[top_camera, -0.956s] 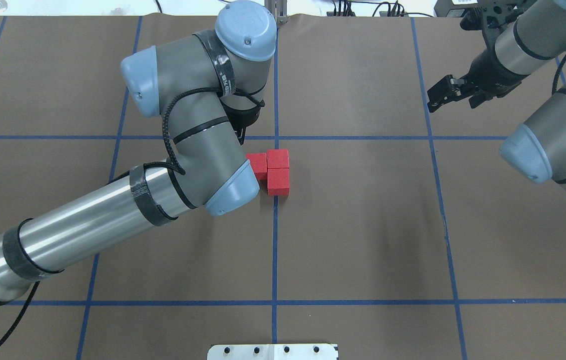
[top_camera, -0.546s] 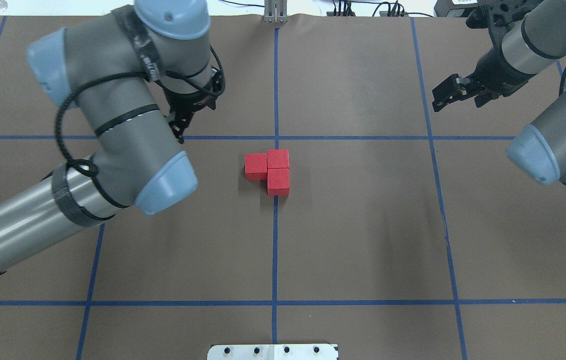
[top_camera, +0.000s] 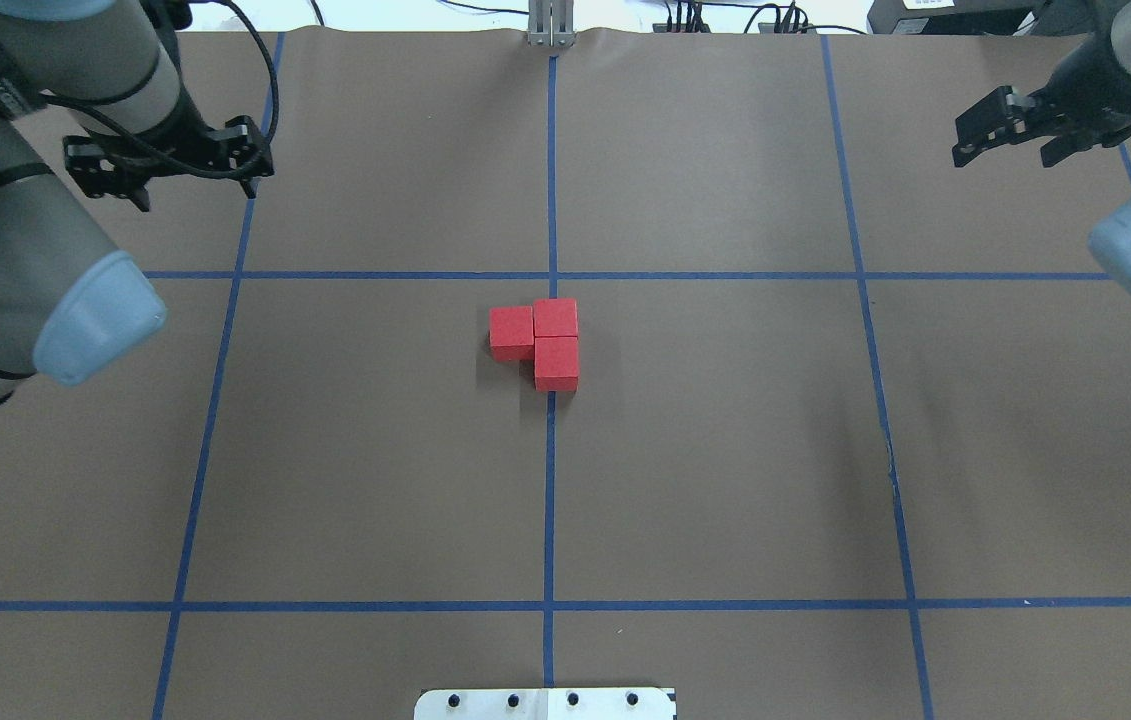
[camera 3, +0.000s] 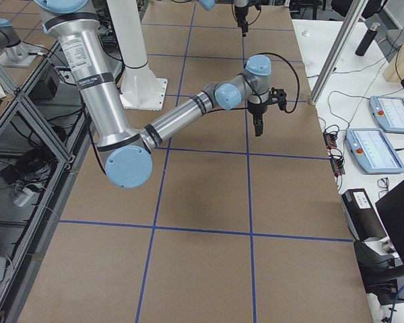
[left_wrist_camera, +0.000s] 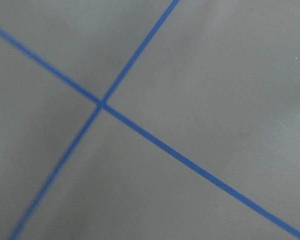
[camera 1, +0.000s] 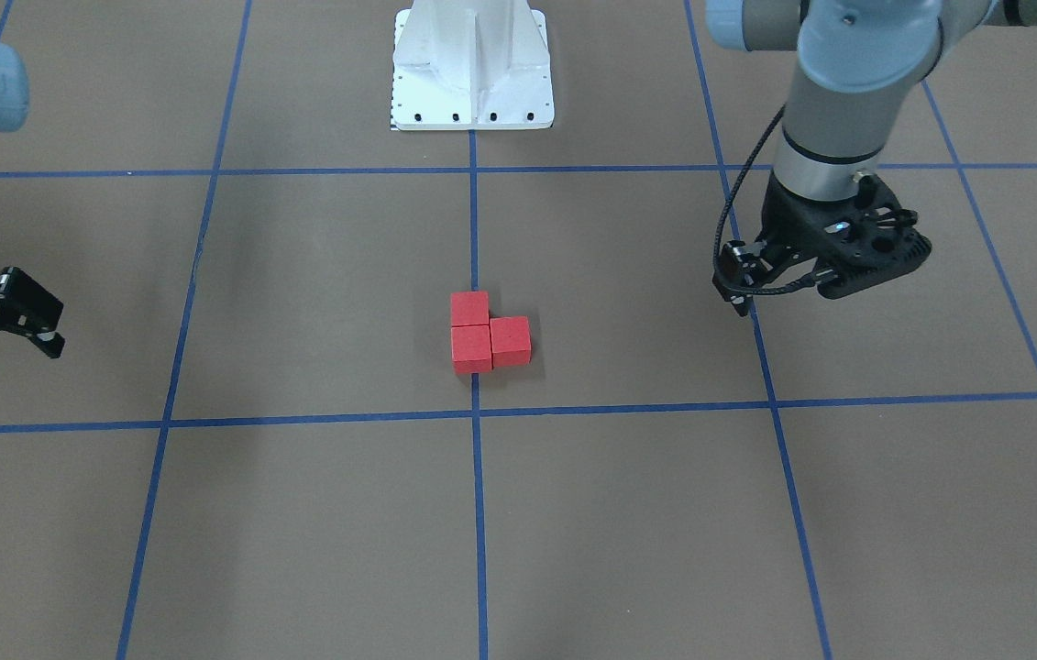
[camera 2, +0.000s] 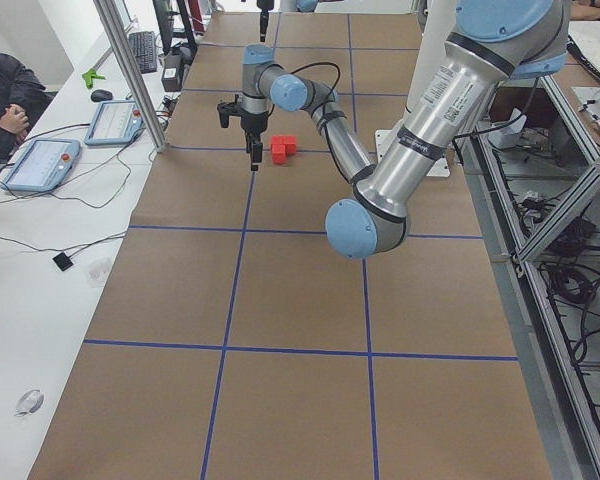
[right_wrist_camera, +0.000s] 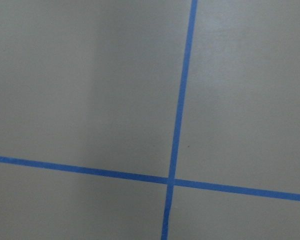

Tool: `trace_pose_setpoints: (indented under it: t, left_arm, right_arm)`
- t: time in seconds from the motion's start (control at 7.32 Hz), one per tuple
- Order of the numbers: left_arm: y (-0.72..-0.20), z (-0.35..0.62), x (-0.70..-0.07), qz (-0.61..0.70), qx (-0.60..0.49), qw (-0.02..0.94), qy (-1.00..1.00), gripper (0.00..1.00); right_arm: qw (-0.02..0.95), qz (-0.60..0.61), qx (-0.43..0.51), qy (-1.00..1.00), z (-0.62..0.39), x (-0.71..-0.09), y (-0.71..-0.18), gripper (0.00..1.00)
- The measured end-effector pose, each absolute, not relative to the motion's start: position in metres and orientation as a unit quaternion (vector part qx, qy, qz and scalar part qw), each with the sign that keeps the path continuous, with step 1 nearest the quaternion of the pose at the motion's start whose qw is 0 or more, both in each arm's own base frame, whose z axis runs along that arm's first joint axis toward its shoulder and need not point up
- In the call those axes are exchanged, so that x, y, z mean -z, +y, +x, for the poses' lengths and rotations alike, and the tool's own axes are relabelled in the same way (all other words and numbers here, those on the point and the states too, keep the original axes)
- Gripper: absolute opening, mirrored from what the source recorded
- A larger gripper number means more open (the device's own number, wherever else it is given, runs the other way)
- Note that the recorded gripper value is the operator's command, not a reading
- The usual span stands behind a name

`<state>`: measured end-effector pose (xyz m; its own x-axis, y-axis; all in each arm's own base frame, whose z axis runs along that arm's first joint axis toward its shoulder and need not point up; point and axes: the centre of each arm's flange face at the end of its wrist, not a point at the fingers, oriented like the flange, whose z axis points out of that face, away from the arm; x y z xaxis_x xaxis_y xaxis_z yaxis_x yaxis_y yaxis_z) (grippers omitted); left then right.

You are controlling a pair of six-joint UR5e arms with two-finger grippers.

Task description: Form red blocks into L shape at center

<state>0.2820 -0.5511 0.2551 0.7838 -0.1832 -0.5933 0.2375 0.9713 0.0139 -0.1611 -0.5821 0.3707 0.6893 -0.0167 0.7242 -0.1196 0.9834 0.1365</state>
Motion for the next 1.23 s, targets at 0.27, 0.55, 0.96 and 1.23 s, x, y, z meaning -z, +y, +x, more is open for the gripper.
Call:
trace_pose_setpoints:
  t: [0.27, 0.55, 0.96, 1.23]
  left_arm:
    - [-0.575, 0.184, -0.341, 0.050, -0.013, 0.944, 0.327, 1.00]
    - [-0.579, 0.085, -0.445, 0.060, -0.029, 0.932, 0.357, 1.00]
    - [-0.532, 0.018, -0.551, 0.068, 0.002, 0.925, 0.374, 1.00]
    - [-0.501, 0.006, -0.597, 0.057, 0.011, 0.926, 0.373, 1.00]
  right_arm:
    - [0.920, 0.075, -0.047, -0.382, -0.102, -0.417, -0.603, 0.99]
    - [0.916, 0.052, -0.054, -0.395, -0.040, -0.475, -0.593, 0.99]
    - [0.910, 0.015, -0.081, -0.406, 0.003, -0.540, -0.545, 0.99]
    - [0.910, 0.012, -0.085, -0.406, 0.007, -0.551, -0.534, 0.99]
